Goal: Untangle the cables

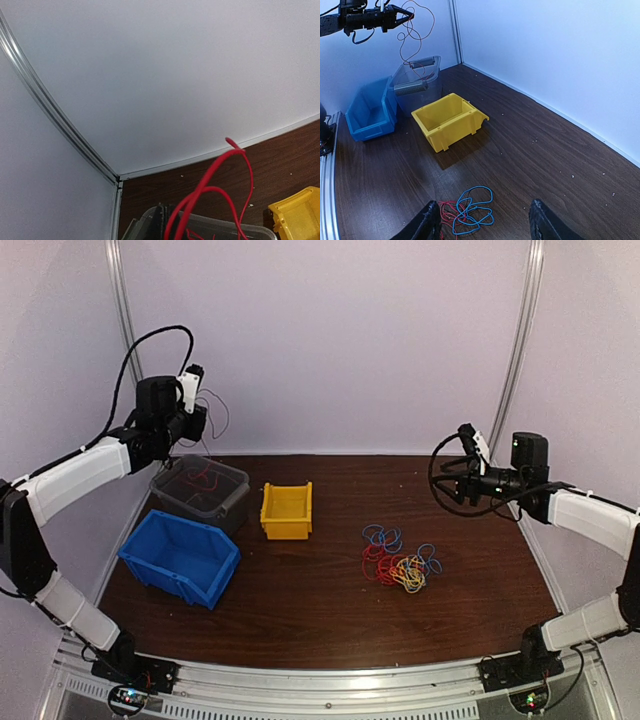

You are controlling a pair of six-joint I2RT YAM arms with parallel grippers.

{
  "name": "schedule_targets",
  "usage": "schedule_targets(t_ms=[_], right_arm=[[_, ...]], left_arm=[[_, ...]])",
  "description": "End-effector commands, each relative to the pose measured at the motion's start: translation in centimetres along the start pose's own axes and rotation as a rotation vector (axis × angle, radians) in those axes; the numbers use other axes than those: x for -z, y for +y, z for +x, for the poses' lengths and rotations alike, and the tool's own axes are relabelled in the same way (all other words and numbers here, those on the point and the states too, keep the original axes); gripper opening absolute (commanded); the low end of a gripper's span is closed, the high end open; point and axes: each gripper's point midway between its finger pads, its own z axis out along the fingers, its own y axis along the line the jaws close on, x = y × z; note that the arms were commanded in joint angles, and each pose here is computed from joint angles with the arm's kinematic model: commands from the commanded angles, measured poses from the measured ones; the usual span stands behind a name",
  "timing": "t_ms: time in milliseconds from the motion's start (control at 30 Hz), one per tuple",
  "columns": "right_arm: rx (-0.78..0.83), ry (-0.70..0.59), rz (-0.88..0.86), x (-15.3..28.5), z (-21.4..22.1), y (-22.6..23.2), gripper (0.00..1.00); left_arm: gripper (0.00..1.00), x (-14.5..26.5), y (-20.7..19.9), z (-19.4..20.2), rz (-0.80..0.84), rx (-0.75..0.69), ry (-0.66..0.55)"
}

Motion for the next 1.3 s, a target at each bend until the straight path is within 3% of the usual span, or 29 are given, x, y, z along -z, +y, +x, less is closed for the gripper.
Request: schedule_targets(t_ms=[0, 400, 700, 1067, 1167, 1267], right_arm=[[0.016, -0.008, -0.013, 0.1, 0.1, 0.2, 0.61], [0.010, -0.007, -0.018, 0.0, 0.1, 0.2, 0.61], [0.009, -0.004, -0.020, 0.0, 0.3, 0.2, 0.61], [0.017, -0.010, -0.018, 0.1, -0.1, 0.3, 0.61], [0.015, -0.008, -0.020, 0.1, 0.0, 0.2, 0.61], [0.011, -0.006, -0.022, 0.0, 0.1, 0.2, 0.61]], left_arm=[[0.00, -1.2, 1.6, 1.8, 0.015, 0.062, 0.015], [0.00, -4.8, 0.0, 9.4, 0.010, 0.024, 0.245], [0.00, -4.4, -0.7, 12.2, 0.056, 0.080, 0.320], [0.00, 0.6, -0.8, 15.5, 0.087, 0.147, 0.408], [0.00, 0.1, -0.7, 15.1, 0.090, 0.133, 0.392], [0.00, -1.8, -1.2, 16.1, 0.104, 0.114, 0.466]])
